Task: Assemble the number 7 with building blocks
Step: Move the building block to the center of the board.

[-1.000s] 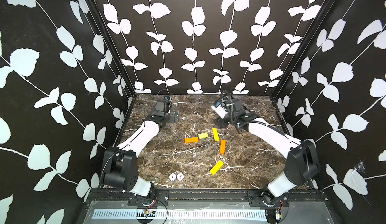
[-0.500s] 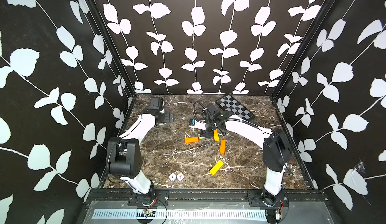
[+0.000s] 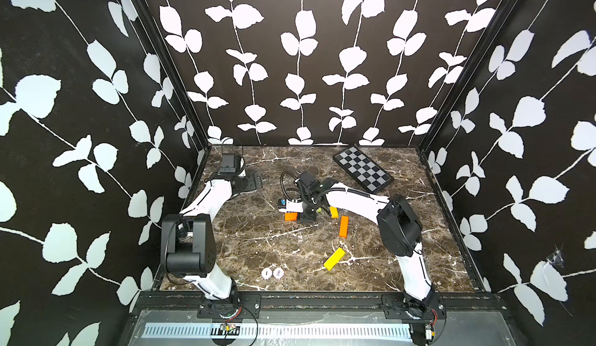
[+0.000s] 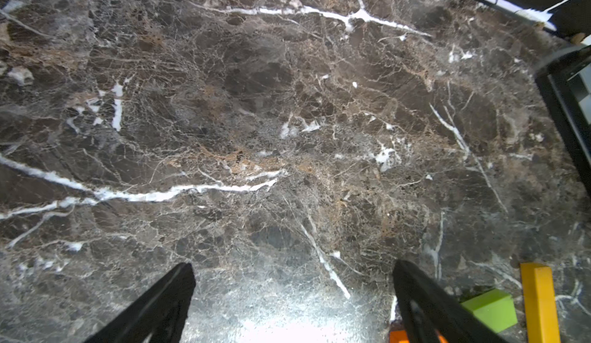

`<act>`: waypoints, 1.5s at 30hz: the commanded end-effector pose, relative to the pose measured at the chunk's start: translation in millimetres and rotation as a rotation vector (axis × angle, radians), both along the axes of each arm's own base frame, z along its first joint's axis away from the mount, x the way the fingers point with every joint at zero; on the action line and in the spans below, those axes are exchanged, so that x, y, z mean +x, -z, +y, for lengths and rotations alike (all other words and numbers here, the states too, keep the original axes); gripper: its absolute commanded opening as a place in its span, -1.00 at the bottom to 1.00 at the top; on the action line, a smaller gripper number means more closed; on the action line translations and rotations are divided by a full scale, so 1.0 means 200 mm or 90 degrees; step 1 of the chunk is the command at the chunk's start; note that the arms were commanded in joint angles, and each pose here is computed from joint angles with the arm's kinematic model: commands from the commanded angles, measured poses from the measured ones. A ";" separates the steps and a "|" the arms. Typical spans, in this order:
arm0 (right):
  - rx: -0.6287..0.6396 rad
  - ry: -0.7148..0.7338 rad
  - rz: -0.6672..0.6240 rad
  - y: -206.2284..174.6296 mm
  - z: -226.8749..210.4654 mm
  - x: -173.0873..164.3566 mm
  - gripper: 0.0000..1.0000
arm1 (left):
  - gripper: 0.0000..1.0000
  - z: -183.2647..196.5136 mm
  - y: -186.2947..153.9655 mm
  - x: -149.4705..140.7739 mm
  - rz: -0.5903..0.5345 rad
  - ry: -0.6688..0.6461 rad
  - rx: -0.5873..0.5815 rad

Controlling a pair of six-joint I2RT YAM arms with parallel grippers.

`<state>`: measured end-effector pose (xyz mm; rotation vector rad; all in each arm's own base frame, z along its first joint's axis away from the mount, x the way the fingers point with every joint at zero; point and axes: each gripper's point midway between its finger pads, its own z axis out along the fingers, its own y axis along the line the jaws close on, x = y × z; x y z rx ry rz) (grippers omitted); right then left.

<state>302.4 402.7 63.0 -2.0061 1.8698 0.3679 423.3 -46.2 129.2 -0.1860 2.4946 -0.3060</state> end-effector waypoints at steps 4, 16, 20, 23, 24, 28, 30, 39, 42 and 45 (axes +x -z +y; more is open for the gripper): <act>-0.009 -0.021 0.014 0.07 0.05 0.02 0.01 | 0.98 -0.03 -0.06 0.00 -0.026 0.010 -0.031; -0.044 -0.008 0.006 0.17 0.02 0.06 -0.08 | 0.98 -0.03 -0.02 -0.01 -0.019 0.010 -0.036; -0.062 -0.003 -0.014 0.19 0.00 0.09 -0.08 | 0.98 -0.03 -0.02 -0.01 -0.017 0.011 -0.034; -0.064 -0.001 -0.022 0.19 0.00 0.10 -0.06 | 0.98 -0.03 -0.01 -0.01 -0.017 0.012 -0.034; -0.062 -0.001 -0.023 0.19 0.00 0.11 -0.06 | 0.98 -0.03 -0.01 -0.01 -0.016 0.011 -0.035; -0.062 0.001 -0.026 0.20 0.01 0.12 -0.07 | 0.98 -0.03 -0.01 -0.01 -0.017 0.016 -0.039; -0.058 0.001 -0.023 0.20 0.02 0.13 -0.10 | 0.98 -0.04 -0.01 -0.01 -0.017 0.016 -0.040; -0.062 0.013 -0.031 0.22 0.02 0.15 -0.43 | 0.98 -0.03 -0.01 -0.02 -0.015 0.013 -0.038; -0.059 0.021 -0.025 0.22 0.03 0.16 -0.47 | 0.98 -0.02 -0.01 -0.01 -0.015 0.012 -0.037; -0.058 0.024 -0.028 0.23 0.03 0.18 -0.48 | 0.98 -0.02 0.00 -0.01 -0.014 0.012 -0.037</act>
